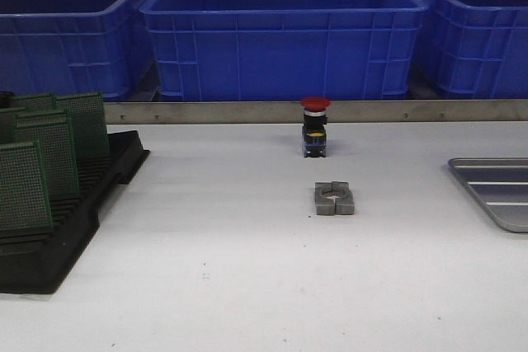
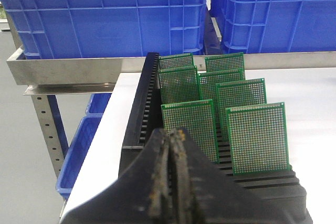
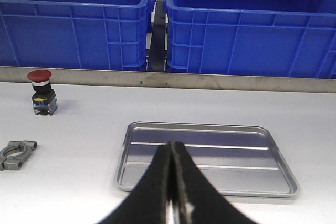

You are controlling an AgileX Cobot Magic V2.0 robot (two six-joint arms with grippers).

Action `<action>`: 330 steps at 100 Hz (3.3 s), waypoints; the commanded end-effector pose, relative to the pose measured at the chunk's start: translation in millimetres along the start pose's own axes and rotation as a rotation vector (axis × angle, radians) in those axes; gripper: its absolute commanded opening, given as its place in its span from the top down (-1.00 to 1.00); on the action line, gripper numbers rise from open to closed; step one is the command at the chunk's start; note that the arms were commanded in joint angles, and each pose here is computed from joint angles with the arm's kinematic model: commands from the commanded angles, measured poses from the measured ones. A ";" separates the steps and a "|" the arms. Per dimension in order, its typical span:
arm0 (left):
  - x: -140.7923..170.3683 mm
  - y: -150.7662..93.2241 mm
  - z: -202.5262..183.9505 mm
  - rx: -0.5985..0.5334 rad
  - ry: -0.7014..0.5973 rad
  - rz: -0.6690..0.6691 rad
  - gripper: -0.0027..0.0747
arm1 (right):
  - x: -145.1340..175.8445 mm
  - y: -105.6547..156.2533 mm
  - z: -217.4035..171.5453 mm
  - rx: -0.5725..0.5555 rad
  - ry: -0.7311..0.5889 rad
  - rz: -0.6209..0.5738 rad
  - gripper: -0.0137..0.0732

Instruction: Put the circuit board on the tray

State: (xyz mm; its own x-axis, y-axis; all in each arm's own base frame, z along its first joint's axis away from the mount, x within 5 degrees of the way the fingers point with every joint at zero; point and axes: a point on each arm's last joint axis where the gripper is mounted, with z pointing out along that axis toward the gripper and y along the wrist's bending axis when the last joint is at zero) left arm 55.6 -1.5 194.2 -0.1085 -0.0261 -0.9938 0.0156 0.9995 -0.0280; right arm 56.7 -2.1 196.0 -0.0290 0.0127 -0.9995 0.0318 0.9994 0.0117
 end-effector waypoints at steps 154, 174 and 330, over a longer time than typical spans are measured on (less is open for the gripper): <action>-153.3 -15.0 37.7 0.094 0.366 -0.135 0.98 | -6.8 0.4 -2.0 -0.004 -0.088 -0.017 0.83; -172.3 -25.0 83.6 0.244 0.483 0.048 0.88 | -6.8 0.4 -2.0 -0.004 -0.088 -0.017 0.83; -114.5 -61.0 305.7 1.123 0.780 0.969 0.26 | -6.8 0.4 -2.0 -0.004 -0.088 -0.017 0.83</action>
State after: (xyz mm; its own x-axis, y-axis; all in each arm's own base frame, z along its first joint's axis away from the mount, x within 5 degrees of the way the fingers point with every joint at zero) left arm 374.2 -61.4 251.0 -0.0916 0.9229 -0.3739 0.9909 0.1218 0.0579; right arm 56.7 -2.1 195.8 -0.0311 0.0127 -0.9994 0.0320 0.9994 0.0117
